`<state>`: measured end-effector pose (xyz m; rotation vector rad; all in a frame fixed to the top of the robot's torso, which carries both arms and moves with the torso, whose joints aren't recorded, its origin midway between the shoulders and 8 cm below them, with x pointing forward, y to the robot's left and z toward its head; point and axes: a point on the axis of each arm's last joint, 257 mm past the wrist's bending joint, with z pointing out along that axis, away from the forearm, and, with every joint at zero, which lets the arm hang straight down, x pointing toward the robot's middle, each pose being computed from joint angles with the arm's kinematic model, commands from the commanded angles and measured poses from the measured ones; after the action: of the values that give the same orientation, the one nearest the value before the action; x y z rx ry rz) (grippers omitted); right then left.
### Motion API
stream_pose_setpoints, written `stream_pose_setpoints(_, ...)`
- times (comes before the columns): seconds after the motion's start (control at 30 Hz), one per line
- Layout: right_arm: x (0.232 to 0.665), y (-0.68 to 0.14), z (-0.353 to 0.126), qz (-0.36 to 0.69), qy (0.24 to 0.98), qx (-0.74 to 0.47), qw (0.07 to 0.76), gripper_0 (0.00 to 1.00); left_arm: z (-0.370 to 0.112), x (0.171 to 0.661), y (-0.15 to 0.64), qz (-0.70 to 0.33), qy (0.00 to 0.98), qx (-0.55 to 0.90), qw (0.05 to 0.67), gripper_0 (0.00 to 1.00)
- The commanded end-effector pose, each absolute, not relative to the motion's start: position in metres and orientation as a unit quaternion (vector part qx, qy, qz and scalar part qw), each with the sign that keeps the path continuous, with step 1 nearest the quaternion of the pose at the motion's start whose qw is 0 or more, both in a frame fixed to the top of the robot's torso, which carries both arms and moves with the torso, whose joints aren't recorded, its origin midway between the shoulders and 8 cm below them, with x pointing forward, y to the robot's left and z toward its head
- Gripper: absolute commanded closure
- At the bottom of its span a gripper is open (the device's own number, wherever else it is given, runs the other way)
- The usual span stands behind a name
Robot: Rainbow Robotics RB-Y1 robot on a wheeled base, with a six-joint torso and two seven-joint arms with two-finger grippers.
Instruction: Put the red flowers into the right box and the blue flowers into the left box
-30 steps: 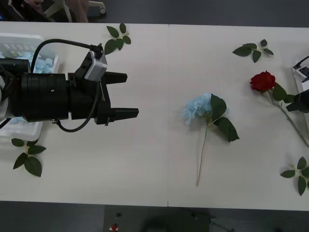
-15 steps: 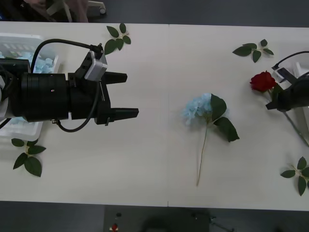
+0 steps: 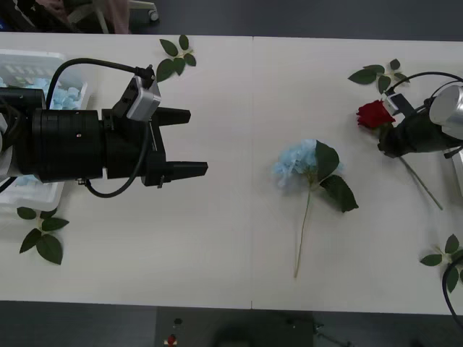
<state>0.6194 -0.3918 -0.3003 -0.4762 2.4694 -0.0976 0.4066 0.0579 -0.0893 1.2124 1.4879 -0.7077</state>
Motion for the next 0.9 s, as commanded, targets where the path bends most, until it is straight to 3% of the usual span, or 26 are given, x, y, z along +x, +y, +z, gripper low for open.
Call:
stream_pose_setpoints(0.03,0.633,-0.373,-0.293,-0.034,0.933,-0.157,0.321,1.00,-0.078,0.406,0.056,-0.282,0.602,0.523,0.533,0.00)
stream_pose_setpoints(0.47,0.641,-0.382,-0.270,-0.034,0.934,-0.136,0.327,1.00,-0.078,0.406,0.056,-0.282,0.602,0.523,0.533,0.00)
stream_pose_setpoints(0.9,0.571,-0.482,-0.100,0.056,0.961,-0.045,0.268,1.00,-0.078,0.406,0.056,-0.282,0.602,0.523,0.533,0.00)
